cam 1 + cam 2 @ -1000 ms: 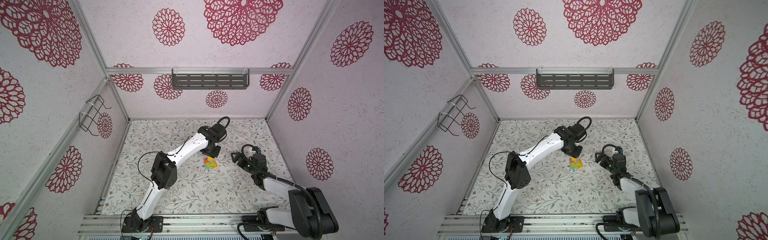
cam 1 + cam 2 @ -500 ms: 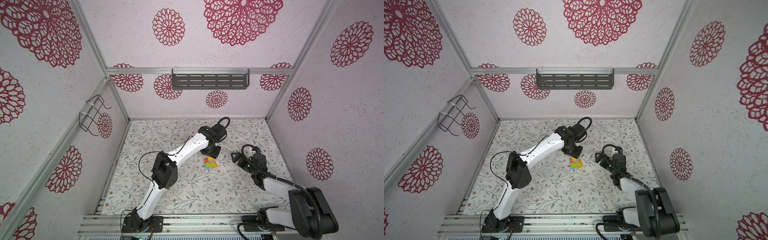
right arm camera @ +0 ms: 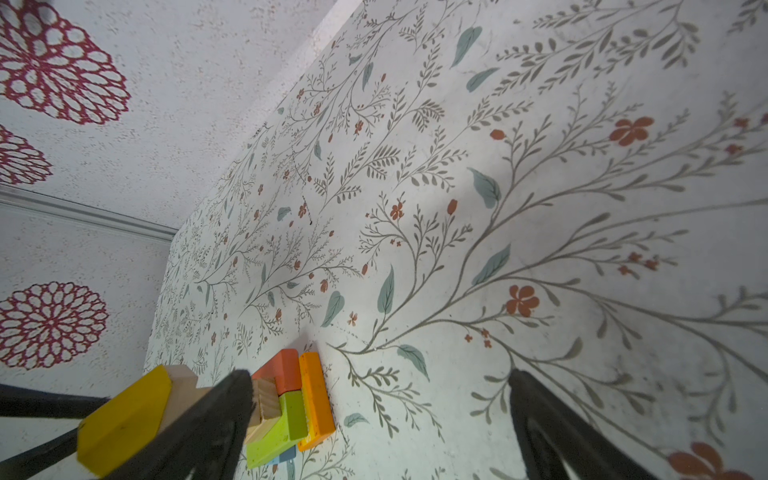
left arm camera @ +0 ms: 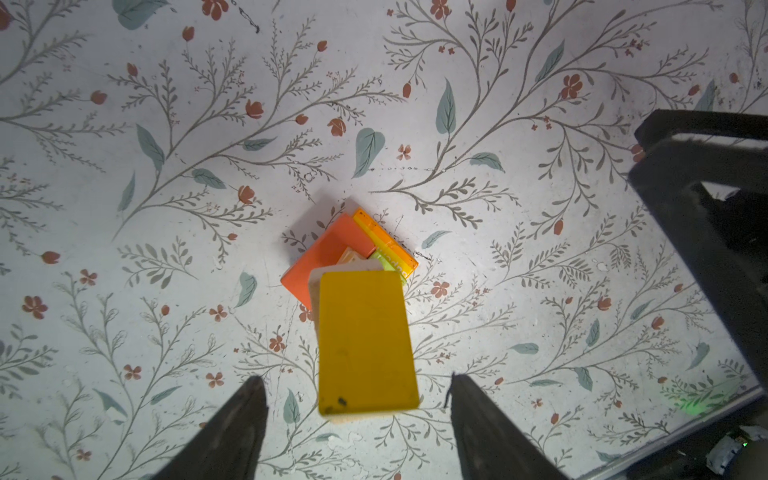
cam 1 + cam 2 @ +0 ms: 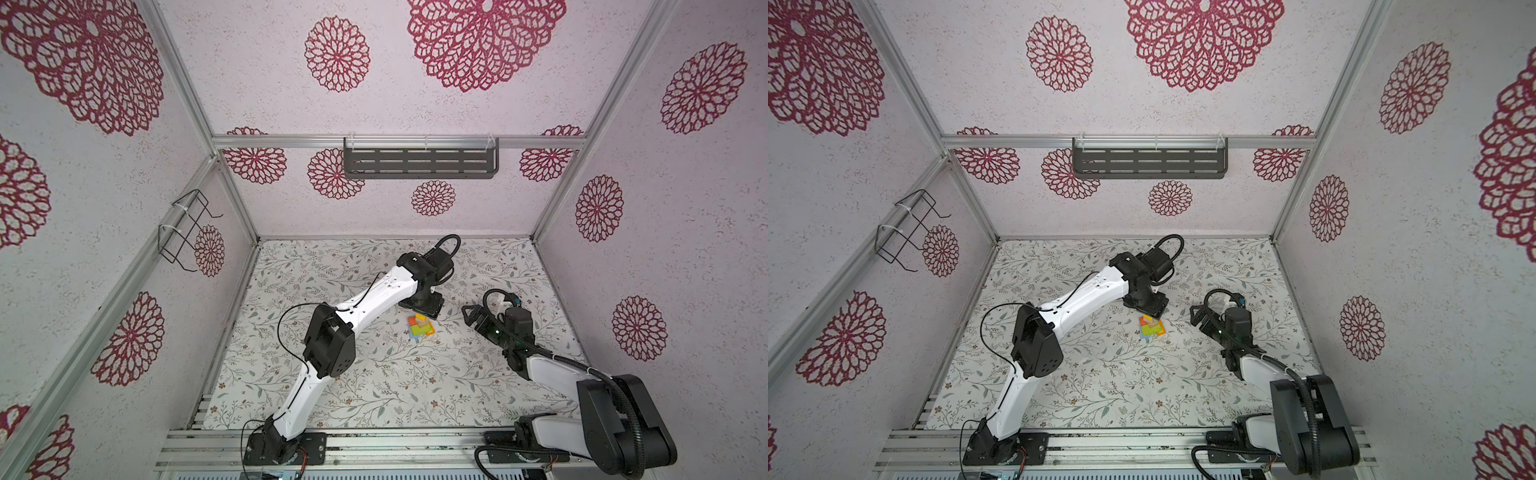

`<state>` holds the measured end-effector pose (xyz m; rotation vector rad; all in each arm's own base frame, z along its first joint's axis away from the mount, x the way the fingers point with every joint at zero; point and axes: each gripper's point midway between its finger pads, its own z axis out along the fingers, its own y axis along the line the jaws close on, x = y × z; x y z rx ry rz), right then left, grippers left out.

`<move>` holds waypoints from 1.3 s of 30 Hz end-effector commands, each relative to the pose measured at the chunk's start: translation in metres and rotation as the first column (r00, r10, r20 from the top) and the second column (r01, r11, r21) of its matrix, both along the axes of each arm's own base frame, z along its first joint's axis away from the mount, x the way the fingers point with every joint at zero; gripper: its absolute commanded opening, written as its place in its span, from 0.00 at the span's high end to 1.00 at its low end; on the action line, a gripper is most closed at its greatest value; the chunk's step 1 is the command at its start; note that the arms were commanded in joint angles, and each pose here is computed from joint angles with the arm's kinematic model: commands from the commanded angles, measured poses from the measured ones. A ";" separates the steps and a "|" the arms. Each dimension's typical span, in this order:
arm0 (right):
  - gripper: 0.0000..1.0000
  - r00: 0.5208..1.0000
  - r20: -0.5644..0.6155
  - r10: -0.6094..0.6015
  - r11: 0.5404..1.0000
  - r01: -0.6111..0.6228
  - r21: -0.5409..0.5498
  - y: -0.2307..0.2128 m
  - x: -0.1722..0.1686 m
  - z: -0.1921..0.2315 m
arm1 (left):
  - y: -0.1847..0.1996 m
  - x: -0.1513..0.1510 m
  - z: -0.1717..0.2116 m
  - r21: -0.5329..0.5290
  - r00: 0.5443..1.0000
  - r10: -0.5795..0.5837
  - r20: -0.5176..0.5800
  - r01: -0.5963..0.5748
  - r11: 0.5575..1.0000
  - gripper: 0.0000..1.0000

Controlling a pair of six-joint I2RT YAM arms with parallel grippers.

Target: Build the wood block tower

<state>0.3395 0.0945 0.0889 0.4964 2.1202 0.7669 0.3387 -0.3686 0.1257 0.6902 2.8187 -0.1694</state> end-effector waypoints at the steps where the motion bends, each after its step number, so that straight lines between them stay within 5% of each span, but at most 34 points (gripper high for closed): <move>1: 0.01 0.998 0.044 0.036 0.999 -0.035 -0.003 0.007 0.006 0.016 | -0.005 -0.001 0.017 -0.014 0.999 -0.018 0.040 0.019 1.000 0.24; 4: 0.01 0.998 0.041 0.052 0.999 -0.052 -0.001 0.009 0.006 0.017 | -0.004 -0.001 0.022 -0.014 0.998 -0.021 0.056 0.022 1.000 0.19; 7: 0.01 0.998 0.045 0.054 0.999 -0.054 0.006 0.010 0.006 0.019 | -0.003 0.000 0.027 -0.017 0.997 -0.022 0.068 0.023 1.000 0.02; 20: 0.01 0.960 0.278 -0.021 0.998 0.037 -0.052 -0.013 -0.017 0.092 | 0.029 -0.005 0.096 -0.062 0.974 0.025 0.225 -0.011 0.998 0.03; 27: 0.01 0.957 0.291 -0.006 0.982 0.061 -0.180 -0.027 -0.037 0.124 | 0.070 -0.028 0.156 -0.156 0.939 0.109 0.326 -0.061 0.986 0.03; 33: 0.01 0.944 0.329 -0.001 0.970 0.081 -0.230 -0.033 -0.044 0.165 | 0.137 -0.035 0.195 -0.222 0.862 0.278 0.424 -0.199 0.955 0.03; 39: 0.01 0.928 0.367 0.054 0.936 0.081 -0.344 -0.037 -0.047 0.182 | 0.237 -0.043 0.209 -0.402 0.700 0.549 0.457 -0.388 0.829 0.03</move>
